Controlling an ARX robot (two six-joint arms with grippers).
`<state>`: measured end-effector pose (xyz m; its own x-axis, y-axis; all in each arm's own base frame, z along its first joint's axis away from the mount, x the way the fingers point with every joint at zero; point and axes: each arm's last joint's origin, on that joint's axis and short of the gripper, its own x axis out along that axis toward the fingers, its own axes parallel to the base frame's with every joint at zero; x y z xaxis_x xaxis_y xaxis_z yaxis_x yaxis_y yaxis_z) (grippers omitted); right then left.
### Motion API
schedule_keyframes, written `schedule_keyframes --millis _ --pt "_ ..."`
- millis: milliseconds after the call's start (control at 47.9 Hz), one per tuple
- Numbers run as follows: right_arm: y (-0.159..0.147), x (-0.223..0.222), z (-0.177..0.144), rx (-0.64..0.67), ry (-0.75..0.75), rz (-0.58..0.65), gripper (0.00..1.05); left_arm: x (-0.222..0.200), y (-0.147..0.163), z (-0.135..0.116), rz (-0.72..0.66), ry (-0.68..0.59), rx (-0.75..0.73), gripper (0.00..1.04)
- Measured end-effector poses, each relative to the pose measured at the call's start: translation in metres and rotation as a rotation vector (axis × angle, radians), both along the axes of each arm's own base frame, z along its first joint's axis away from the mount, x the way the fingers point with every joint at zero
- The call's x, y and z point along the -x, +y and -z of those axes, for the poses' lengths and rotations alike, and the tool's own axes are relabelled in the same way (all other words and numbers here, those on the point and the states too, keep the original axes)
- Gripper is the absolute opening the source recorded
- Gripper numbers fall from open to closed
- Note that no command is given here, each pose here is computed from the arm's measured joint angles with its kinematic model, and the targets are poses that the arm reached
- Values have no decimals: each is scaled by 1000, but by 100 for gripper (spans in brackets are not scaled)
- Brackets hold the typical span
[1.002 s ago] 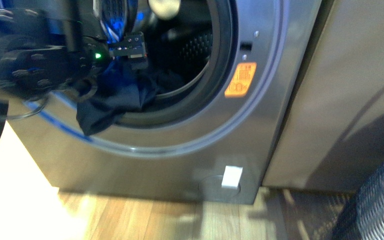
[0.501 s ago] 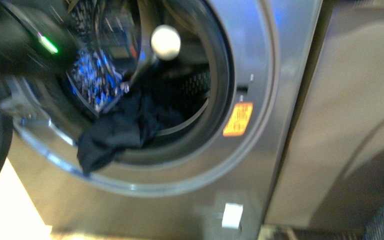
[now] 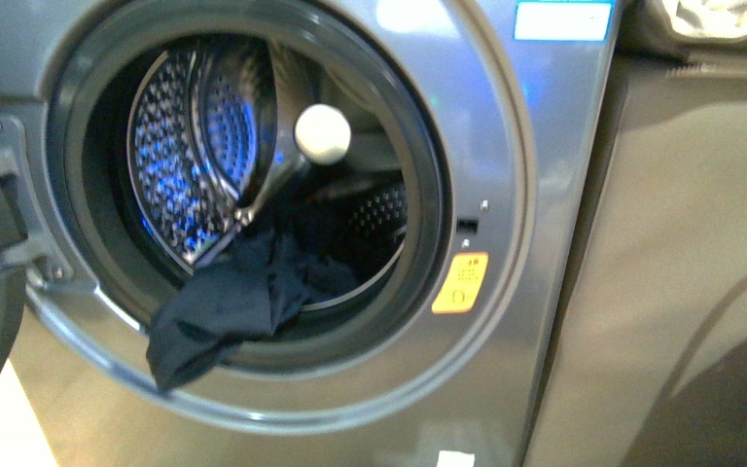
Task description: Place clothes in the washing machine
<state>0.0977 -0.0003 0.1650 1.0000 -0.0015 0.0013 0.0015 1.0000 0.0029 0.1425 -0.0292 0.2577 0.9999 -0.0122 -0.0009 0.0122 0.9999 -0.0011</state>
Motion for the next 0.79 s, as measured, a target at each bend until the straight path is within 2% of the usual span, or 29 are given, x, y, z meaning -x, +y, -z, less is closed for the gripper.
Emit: schedule_keyframes --millis 63,230,522,793 --pt "0 0 0 0 0 0 2 6 5 10 0 -13 2 32" --pt "0 0 0 0 0 0 2 12 13 36 -6 12 -1 3" --pt "0 0 0 0 0 0 2 22 28 58 -2 -1 2 4" --pt "0 0 0 0 0 0 2 28 29 72 -11 -3 2 4"
